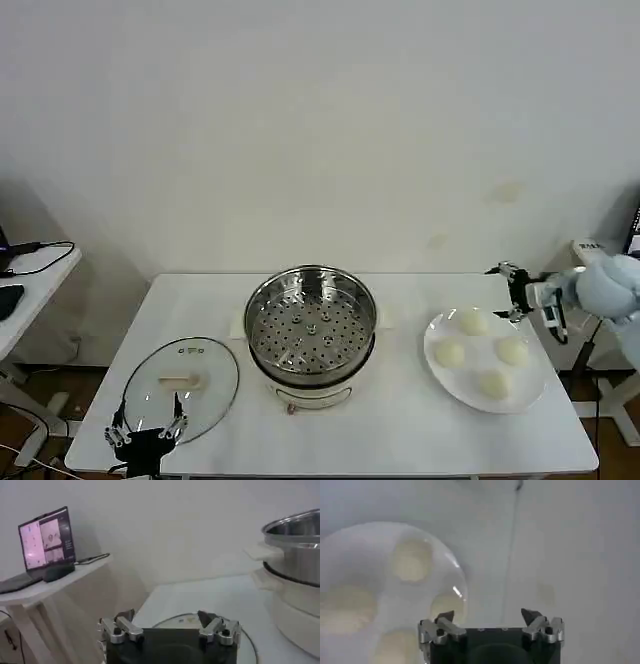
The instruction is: Take steamed baozi put them in steamer then cover it.
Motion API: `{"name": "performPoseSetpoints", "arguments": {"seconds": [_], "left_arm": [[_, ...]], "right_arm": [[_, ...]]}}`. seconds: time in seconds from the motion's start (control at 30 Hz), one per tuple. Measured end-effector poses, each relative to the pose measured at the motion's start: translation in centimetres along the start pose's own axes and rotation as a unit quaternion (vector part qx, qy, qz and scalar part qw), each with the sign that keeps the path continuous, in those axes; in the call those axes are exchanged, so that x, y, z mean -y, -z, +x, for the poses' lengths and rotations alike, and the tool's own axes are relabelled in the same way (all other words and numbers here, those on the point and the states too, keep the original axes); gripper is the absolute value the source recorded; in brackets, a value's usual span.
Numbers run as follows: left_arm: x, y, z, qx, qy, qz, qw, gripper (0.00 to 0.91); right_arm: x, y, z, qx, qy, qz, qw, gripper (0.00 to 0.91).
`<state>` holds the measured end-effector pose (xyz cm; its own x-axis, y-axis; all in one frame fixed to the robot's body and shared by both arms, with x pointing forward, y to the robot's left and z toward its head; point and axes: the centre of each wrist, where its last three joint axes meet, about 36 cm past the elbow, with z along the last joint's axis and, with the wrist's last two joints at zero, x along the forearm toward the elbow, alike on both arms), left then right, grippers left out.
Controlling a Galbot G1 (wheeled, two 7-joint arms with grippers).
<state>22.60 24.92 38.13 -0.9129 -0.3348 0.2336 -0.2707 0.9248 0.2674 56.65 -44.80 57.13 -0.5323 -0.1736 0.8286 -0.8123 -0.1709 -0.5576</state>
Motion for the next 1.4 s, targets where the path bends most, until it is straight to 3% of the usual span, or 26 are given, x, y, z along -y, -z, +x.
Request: {"name": "performPoseSetpoints", "arguments": {"seconds": [0.57,1.23,1.4], "left_arm": [[0.5,-0.8,-0.7,0.002,-0.001,-0.001,1.0,0.907],[0.5,-2.1,-0.9,-0.003,0.009,-0.003,1.0,0.907],[0.5,-2.2,-0.7,-0.004,0.009,-0.002,1.0,0.907]], "right_arm": [[1.0,-3.0,-6.4,-0.041,0.111,-0.045,0.992,0.907],[2.9,-0.9,-13.6,-0.059,0.129,-0.038,0.989,0.907],[2.8,-0.8,-14.2,-0.064,0.131,-0.038,0.989,0.836]]}}
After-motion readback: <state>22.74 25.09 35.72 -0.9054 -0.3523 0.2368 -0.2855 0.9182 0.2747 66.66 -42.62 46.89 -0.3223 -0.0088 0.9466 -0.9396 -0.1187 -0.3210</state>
